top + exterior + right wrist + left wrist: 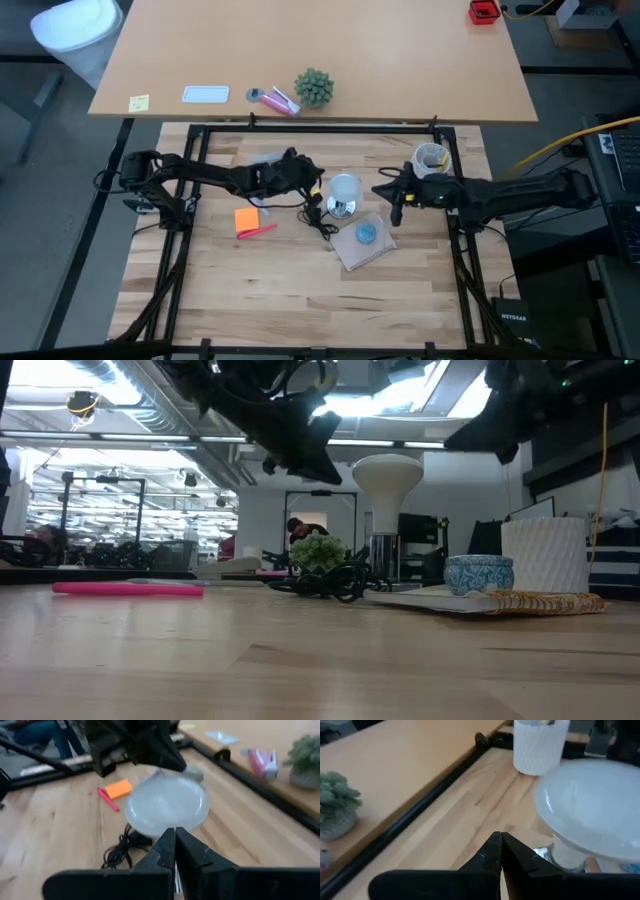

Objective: Screw lightbulb
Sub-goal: Remove the lightbulb from the lamp

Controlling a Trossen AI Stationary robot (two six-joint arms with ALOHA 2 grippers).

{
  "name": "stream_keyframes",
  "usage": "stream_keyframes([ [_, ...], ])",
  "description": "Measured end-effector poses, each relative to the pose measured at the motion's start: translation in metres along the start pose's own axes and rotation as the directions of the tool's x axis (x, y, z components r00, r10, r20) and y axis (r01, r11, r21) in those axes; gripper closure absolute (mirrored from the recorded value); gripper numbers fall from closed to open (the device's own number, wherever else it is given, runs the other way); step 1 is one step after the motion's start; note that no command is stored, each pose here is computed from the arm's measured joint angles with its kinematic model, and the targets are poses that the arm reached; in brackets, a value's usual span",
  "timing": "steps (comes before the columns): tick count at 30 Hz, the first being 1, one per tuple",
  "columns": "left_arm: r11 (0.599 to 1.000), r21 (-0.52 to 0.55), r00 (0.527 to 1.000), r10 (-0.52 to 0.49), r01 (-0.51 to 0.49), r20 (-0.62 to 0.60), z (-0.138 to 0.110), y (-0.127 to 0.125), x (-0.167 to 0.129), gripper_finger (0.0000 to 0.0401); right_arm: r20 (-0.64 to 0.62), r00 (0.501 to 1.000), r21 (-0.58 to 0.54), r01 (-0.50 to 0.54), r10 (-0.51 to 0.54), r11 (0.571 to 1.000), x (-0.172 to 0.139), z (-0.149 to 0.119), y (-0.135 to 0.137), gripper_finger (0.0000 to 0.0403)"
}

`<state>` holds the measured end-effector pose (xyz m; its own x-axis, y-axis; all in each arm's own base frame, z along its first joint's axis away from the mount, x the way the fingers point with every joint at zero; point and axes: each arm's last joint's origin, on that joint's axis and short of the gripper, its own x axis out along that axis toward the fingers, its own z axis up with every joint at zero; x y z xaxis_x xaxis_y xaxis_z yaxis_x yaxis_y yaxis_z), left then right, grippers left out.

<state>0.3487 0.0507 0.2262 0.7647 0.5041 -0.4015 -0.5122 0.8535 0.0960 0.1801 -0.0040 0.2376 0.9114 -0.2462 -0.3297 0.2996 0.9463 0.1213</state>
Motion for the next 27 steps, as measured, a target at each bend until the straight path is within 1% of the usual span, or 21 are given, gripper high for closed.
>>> stream_keyframes([
  [2,1.000,-0.020,0.999,0.011,-0.011,0.031,0.004,0.005,0.002,0.0401,0.030,1.000,-0.013,-0.006,0.007,1.000,-0.003,0.003,0.000,0.0391],
  [5,0.999,-0.047,0.998,0.024,-0.021,0.065,0.008,0.012,0.004,0.0401,0.030,1.000,-0.027,-0.006,0.007,1.000,-0.001,0.003,0.000,0.0391],
  [8,0.998,-0.068,0.996,-0.002,0.009,0.094,0.011,0.016,0.008,0.0401,0.056,0.998,-0.031,-0.015,0.017,0.999,0.007,0.000,0.002,0.0391],
  [11,0.997,-0.070,0.995,-0.025,0.032,0.092,0.011,0.018,0.009,0.0401,0.094,0.993,-0.031,-0.063,0.065,0.998,0.014,-0.008,0.004,0.0391],
  [13,0.996,-0.078,0.995,-0.036,0.043,0.089,0.010,0.017,0.009,0.0401,0.121,0.989,-0.032,-0.081,0.084,0.996,0.017,-0.014,0.003,0.0391],
  [17,0.992,-0.096,0.990,-0.068,0.081,0.124,0.004,0.016,0.008,0.0401,0.180,0.979,-0.025,-0.094,0.097,0.995,0.018,-0.021,0.002,0.0391],
  [21,0.989,-0.112,0.985,-0.077,0.095,0.155,-0.004,0.017,0.008,0.0401,0.201,0.973,-0.023,-0.109,0.111,0.994,0.017,-0.028,0.001,0.0391],
  [23,0.984,-0.116,0.975,-0.111,0.135,0.193,-0.005,0.016,0.007,0.0401,0.218,0.969,-0.020,-0.113,0.115,0.993,0.017,-0.031,0.000,0.0391],
  [27,0.981,-0.119,0.969,-0.127,0.155,0.213,-0.010,0.016,0.006,0.0401,0.279,0.948,-0.028,-0.149,0.151,0.988,0.014,-0.034,-0.001,0.0391],
])
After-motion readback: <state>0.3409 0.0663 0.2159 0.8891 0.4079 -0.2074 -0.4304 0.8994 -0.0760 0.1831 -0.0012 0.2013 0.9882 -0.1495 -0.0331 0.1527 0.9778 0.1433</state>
